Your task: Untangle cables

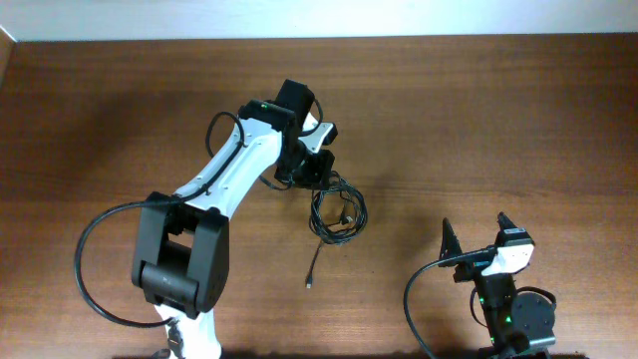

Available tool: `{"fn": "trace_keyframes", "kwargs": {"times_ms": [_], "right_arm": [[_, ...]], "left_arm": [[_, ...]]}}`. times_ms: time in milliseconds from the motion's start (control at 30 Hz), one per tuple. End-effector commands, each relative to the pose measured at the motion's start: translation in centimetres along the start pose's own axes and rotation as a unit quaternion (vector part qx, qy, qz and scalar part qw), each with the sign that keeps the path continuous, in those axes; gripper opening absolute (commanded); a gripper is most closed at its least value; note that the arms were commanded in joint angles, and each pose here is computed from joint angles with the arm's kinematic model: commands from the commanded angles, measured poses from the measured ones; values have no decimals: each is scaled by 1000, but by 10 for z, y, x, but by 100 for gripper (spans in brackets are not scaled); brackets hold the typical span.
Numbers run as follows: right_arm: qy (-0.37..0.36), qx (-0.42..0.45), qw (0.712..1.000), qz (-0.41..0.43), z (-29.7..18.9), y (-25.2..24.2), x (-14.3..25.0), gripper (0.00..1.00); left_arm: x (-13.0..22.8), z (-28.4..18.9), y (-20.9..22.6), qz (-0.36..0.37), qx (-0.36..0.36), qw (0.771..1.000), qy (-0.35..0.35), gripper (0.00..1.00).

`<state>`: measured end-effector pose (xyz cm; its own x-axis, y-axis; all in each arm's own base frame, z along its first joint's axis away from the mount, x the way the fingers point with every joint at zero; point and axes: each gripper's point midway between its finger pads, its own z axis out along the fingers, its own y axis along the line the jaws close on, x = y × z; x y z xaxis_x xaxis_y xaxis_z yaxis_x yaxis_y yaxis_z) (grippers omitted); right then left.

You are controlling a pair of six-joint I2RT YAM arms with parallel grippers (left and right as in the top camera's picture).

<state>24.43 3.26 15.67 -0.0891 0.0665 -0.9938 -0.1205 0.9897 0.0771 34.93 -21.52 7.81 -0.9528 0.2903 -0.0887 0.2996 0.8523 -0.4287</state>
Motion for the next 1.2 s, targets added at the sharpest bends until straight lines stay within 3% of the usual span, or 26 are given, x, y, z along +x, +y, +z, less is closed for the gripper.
{"fn": "trace_keyframes", "kwargs": {"times_ms": [0, 400, 533, 600, 667, 833, 933, 1000, 1167], "right_arm": [[5, 5, 1000, 2, 0, -2, 3, 98], [5, 5, 1000, 2, 0, -2, 4, 98], [5, -27, 1000, 15, 0, 9, 3, 98], [17, -113, 988, 106, -4, 39, 2, 98], [15, -166, 971, 168, -9, 56, -7, 98], [-27, -216, 958, 189, -35, 73, -86, 98], [41, -198, 961, 187, -40, 77, -115, 98], [126, -195, 958, 167, -38, 83, -131, 98], [353, -172, 894, 216, -27, 95, -104, 98]], "left_arm": [[1, -6, -2, 8, 0, 1000, -5, 3], [6, -6, -2, 3, 2, 1000, 5, 0], [8, -8, -28, 45, 77, 996, 8, 0], [16, -21, -66, 134, 202, 970, 1, 0], [22, -30, -81, 183, 254, 950, -8, 0], [33, -43, -97, 243, 313, 918, -23, 0], [33, -48, -103, 239, 334, 911, -29, 0], [32, -55, -112, 233, 364, 901, -37, 0], [32, -59, -117, 198, 381, 903, -27, 0]]}}
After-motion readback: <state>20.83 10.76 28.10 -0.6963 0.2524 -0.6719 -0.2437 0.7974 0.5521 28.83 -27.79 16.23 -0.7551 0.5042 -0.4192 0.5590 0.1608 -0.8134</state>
